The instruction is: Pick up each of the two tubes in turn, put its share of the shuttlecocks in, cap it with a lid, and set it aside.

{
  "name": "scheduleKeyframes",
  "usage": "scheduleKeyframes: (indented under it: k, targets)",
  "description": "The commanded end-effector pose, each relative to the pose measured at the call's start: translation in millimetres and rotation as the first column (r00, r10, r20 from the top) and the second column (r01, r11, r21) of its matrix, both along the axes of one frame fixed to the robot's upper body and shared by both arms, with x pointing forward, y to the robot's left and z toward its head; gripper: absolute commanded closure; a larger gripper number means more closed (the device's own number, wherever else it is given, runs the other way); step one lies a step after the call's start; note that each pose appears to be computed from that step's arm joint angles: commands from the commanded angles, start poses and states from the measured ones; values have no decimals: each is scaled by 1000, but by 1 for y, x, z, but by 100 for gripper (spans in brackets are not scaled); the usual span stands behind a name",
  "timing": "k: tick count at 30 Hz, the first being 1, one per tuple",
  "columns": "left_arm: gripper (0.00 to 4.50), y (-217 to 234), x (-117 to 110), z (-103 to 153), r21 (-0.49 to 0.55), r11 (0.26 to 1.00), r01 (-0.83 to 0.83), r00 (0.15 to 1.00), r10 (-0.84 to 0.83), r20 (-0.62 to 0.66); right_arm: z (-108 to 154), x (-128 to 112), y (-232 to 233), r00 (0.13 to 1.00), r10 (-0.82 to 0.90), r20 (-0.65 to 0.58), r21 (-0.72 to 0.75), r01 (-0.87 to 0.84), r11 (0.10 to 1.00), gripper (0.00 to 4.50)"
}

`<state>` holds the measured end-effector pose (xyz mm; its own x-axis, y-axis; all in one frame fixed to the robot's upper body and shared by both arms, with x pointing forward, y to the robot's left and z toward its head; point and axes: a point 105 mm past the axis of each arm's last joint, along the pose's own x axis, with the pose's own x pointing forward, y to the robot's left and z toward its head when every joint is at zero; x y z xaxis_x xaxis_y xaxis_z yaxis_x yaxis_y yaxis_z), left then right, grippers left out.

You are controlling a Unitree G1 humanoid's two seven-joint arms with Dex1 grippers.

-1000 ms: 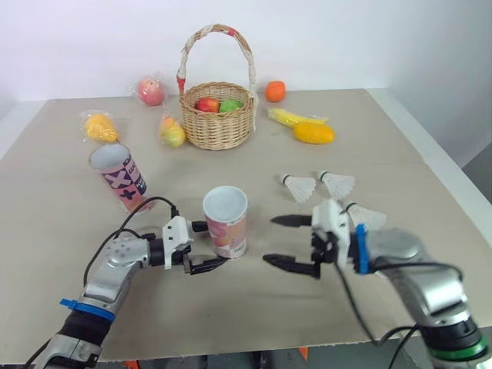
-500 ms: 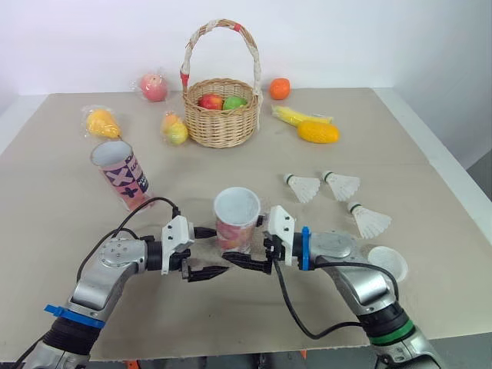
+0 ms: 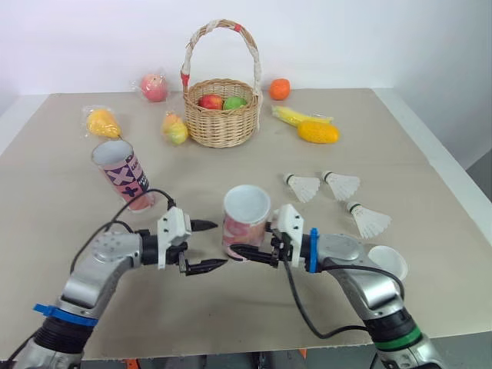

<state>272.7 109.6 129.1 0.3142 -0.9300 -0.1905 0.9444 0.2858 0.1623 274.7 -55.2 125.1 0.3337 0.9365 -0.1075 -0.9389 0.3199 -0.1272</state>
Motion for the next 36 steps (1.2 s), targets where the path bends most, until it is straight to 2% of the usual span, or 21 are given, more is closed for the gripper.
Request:
scheduleKeyframes:
  k: [1, 4, 7, 9, 12, 16, 18, 19, 22, 30, 36]
  targets:
    - [0, 0, 6, 70, -103, 994, -29, 985, 46, 164, 57, -2, -27, 988, -142, 57, 183, 130, 975, 189]
    - [0, -17, 4, 95, -178, 984, -8, 984, 40, 175, 81, 8, -63, 939, -340, 57, 261, 314, 913, 189]
    - [0, -44, 8, 93, -219, 975, 19, 990, 13, 142, 90, 17, -105, 863, -505, 23, 288, 478, 830, 189]
    - [0, -70, 13, 88, -235, 971, 43, 992, -13, 127, 97, 22, -141, 782, -624, -3, 312, 593, 742, 189]
    - [0, -106, 16, 78, -275, 958, 85, 993, -59, 100, 100, 28, -195, 642, -765, -53, 326, 735, 594, 189]
    - [0, -144, 16, 67, -331, 936, 119, 992, -100, 73, 95, 31, -268, 372, -923, -98, 341, 884, 320, 189]
    - [0, -157, 14, 62, -337, 933, 127, 991, -106, 78, 86, 32, -291, 252, -963, -97, 307, 928, 212, 189]
    - [0, -162, 15, 61, -341, 932, 123, 991, -99, 85, 82, 32, -297, 218, -969, -114, 302, 937, 176, 189]
    - [0, -170, 15, 56, -349, 930, 116, 992, -91, 88, 68, 35, -309, 154, -979, -134, 273, 955, 113, 189]
    - [0, -168, 11, 47, -336, 933, 128, 990, -103, 91, 22, 42, -328, 18, -996, -87, 166, 986, 3, 189]
    - [0, -159, 16, 41, -326, 940, 102, 993, -79, 85, 1, 41, -327, 16, -998, -64, 131, 991, 7, 189]
